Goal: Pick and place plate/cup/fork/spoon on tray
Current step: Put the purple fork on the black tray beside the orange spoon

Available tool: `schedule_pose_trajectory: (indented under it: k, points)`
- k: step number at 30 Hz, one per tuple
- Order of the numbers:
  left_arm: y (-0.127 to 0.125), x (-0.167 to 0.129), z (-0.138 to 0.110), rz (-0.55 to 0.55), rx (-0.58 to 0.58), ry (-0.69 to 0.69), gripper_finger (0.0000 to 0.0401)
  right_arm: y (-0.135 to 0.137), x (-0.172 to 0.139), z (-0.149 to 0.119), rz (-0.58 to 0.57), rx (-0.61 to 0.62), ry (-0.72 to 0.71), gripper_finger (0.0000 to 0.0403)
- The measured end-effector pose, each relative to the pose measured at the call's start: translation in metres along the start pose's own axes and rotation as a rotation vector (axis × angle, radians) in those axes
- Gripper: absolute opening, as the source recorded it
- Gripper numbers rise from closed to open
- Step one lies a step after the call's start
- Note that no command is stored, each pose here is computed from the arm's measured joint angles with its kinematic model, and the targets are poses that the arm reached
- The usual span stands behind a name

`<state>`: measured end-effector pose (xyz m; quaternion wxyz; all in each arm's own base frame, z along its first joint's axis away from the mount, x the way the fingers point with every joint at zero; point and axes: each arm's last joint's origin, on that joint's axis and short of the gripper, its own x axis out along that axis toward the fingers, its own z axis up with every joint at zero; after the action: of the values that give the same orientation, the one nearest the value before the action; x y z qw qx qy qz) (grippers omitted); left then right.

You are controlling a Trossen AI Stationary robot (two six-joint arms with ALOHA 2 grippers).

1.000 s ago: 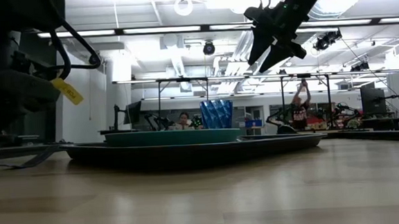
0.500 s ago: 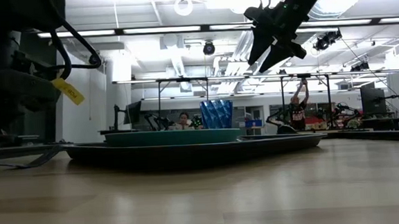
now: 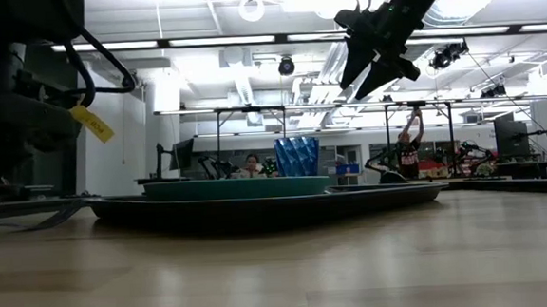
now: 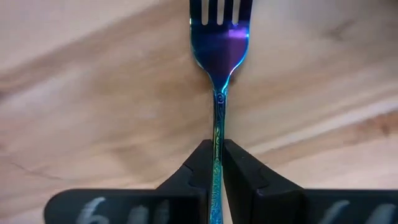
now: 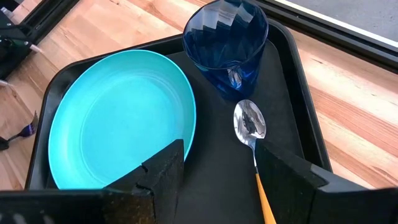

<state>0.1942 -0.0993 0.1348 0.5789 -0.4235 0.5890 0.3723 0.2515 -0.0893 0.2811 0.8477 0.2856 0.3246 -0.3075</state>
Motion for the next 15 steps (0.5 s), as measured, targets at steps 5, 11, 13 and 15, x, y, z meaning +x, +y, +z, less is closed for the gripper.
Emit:
schedule_pose_trajectory:
  k: [5, 11, 13, 15]
  points:
    - [0.007, -0.007, 0.001, 0.012, -0.003, -0.025, 0.0016, 0.000, 0.000, 0.000, 0.000, 0.000, 0.000, 0.0190]
    - [0.011, -0.023, 0.000, -0.054, 0.026, 0.017, 0.0016, 0.000, 0.000, 0.000, 0.000, 0.000, 0.000, 0.0190]
    - [0.012, -0.030, -0.001, -0.094, 0.029, 0.026, 0.0016, 0.000, 0.000, 0.000, 0.000, 0.000, 0.000, 0.0190]
    - [0.013, -0.039, -0.001, -0.135, 0.035, 0.032, 0.0016, 0.000, 0.000, 0.000, 0.001, 0.001, -0.001, 0.0190]
